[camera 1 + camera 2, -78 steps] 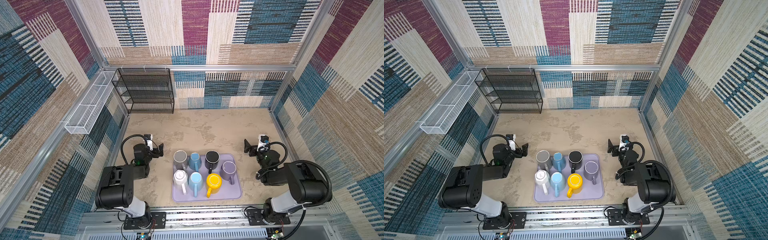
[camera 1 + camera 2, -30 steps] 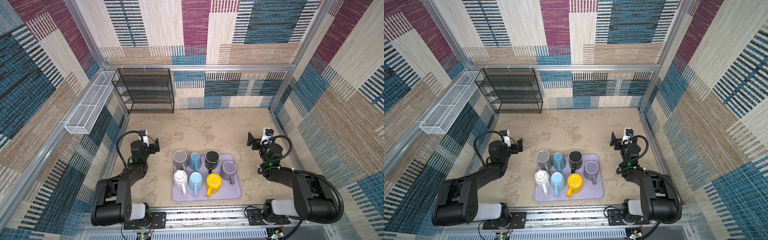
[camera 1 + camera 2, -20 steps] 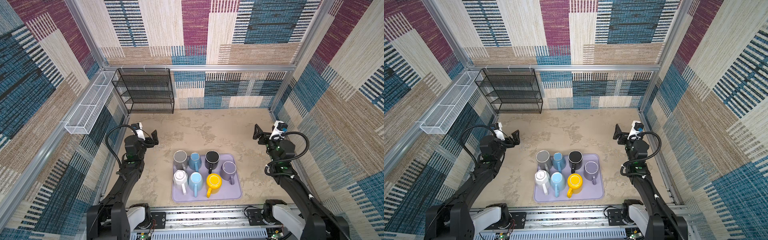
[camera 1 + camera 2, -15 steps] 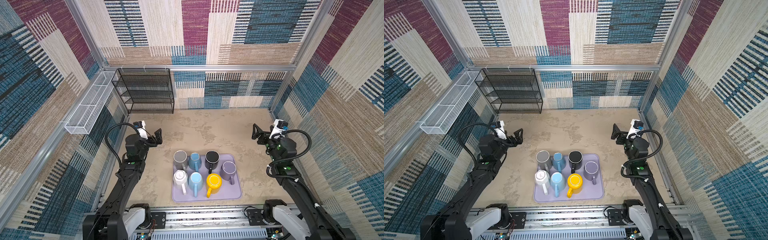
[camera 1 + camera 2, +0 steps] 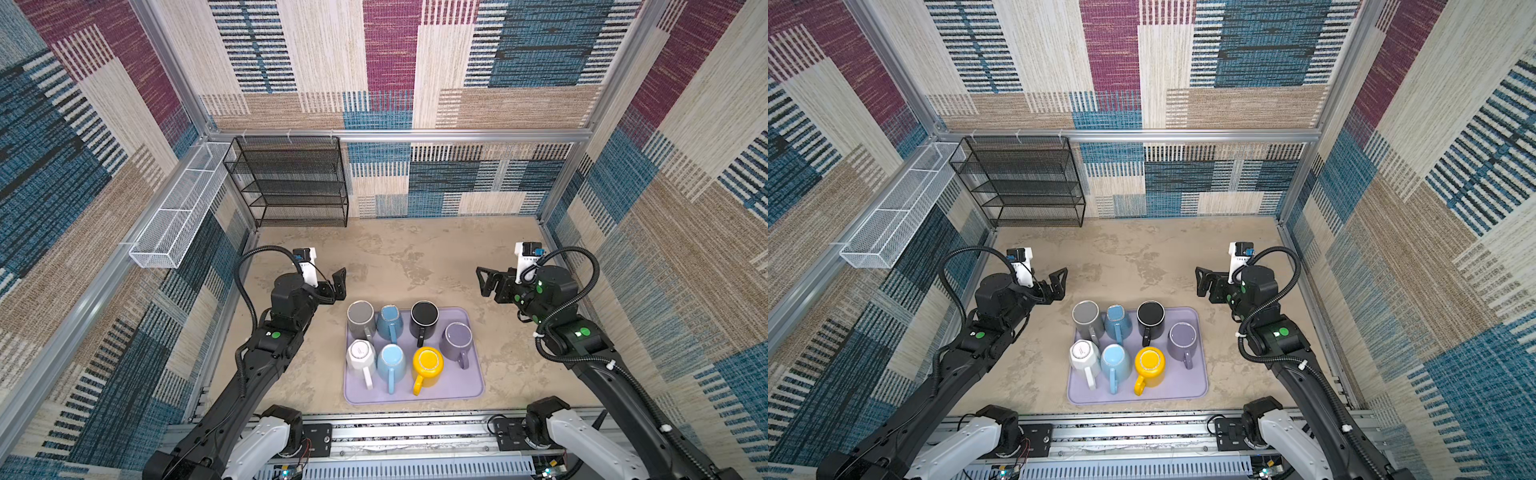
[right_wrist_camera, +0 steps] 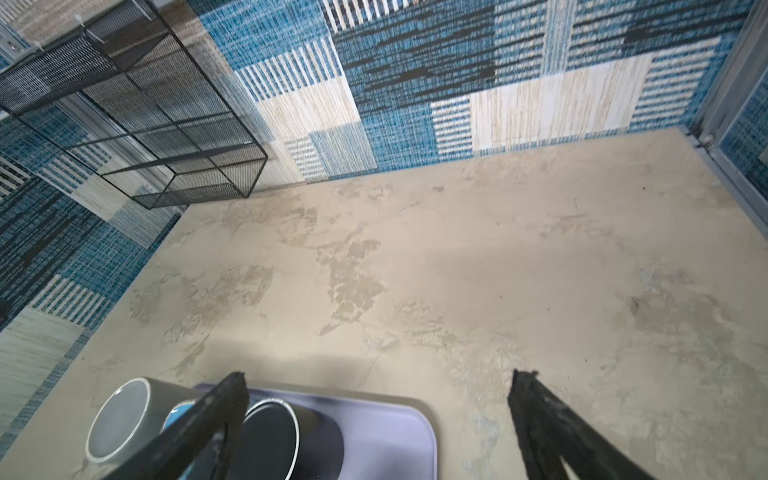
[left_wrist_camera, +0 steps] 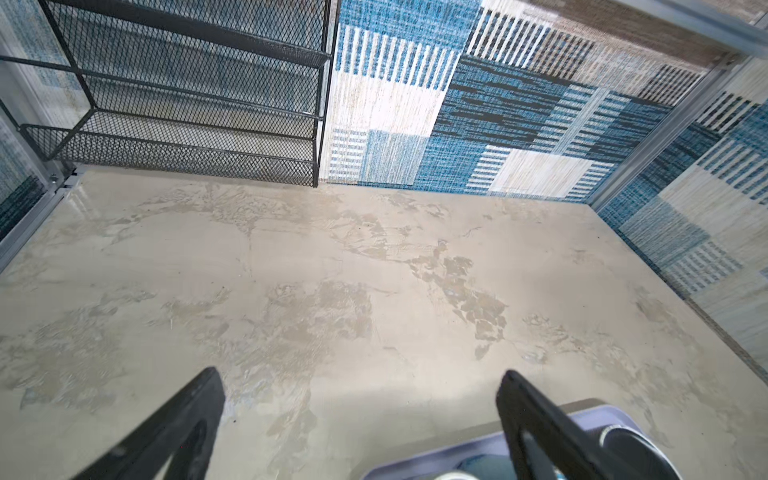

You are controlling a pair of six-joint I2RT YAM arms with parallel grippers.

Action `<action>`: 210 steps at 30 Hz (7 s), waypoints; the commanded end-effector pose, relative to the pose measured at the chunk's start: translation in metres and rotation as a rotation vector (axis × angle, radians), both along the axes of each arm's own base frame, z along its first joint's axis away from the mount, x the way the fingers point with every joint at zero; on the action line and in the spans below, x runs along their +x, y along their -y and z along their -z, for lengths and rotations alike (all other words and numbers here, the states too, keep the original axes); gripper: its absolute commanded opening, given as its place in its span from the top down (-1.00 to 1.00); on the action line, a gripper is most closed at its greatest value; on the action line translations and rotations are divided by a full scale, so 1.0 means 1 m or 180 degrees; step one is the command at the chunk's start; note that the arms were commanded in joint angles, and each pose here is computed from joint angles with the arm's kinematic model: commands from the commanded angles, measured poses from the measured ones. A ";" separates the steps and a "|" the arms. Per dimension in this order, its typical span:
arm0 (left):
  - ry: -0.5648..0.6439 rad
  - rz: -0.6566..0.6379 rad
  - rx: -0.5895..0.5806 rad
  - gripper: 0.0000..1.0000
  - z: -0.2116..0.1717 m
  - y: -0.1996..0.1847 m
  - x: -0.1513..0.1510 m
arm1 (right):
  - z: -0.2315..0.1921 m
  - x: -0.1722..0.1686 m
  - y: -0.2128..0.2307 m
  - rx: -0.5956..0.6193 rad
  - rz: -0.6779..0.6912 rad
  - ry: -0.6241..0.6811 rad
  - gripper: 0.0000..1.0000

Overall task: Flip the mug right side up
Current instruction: 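Reach the right gripper down onto the upside-down lavender mug while the left arm rises, then close the right gripper on the lavender mug's base, then lift the lavender mug off the tray and carry it toward the left gripper, then grasp the lavender mug with the left gripper while the right gripper holds it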

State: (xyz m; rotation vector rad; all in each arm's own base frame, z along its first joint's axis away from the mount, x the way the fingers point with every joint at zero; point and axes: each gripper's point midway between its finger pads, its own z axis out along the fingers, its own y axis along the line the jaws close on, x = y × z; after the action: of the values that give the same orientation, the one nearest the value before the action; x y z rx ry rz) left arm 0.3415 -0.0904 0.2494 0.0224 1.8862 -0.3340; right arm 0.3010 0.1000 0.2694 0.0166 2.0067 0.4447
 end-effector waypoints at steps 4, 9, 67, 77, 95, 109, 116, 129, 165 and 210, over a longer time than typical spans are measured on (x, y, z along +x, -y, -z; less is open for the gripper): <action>-0.0164 -0.0117 0.0023 -0.99 0.005 -0.005 0.002 | 0.050 -0.043 -0.019 -0.0132 -0.0219 -0.1017 -0.99; -0.0207 -0.0163 0.0051 -0.98 0.007 -0.007 0.004 | 0.074 -0.074 -0.030 -0.0157 -0.0308 -0.1473 -1.00; -0.0383 -0.0022 0.0083 -0.99 0.012 0.002 -0.002 | 0.198 -0.111 -0.061 -0.0787 -0.0163 -0.2525 0.46; -0.0390 -0.0025 0.0100 -0.99 0.012 0.002 -0.003 | 0.204 -0.110 -0.056 -0.0887 -0.0092 -0.2572 0.51; -0.0416 -0.0154 0.0031 -0.98 0.004 -0.002 -0.001 | 0.191 -0.101 -0.063 -0.0916 -0.0226 -0.2415 1.00; -0.0609 0.0136 -0.0171 -1.00 -0.002 0.018 -0.001 | 0.118 -0.056 -0.067 -0.0850 -0.0034 -0.1649 1.00; -0.0738 0.0344 -0.0306 -1.00 0.002 0.034 0.003 | 0.067 -0.006 -0.072 -0.0548 0.0061 -0.1035 1.00; -0.0762 0.0948 -0.0663 -0.94 -0.008 0.068 -0.010 | -0.013 0.045 -0.133 0.0438 -0.0916 0.0025 1.00; 0.0059 0.3042 -0.1812 -0.35 -0.095 0.142 -0.066 | -0.085 -0.024 -0.213 0.1658 -0.3348 0.0926 1.00; 0.0296 0.3189 -0.1915 1.00 -0.110 0.153 -0.066 | -0.074 -0.025 -0.248 0.1745 -0.3601 0.0696 0.98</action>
State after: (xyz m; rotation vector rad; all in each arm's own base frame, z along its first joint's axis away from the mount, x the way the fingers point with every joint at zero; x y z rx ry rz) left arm 0.2814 -0.2440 0.3360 0.5155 1.5974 -1.5389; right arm 0.2788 0.3457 0.3418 -0.7762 1.4694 1.6154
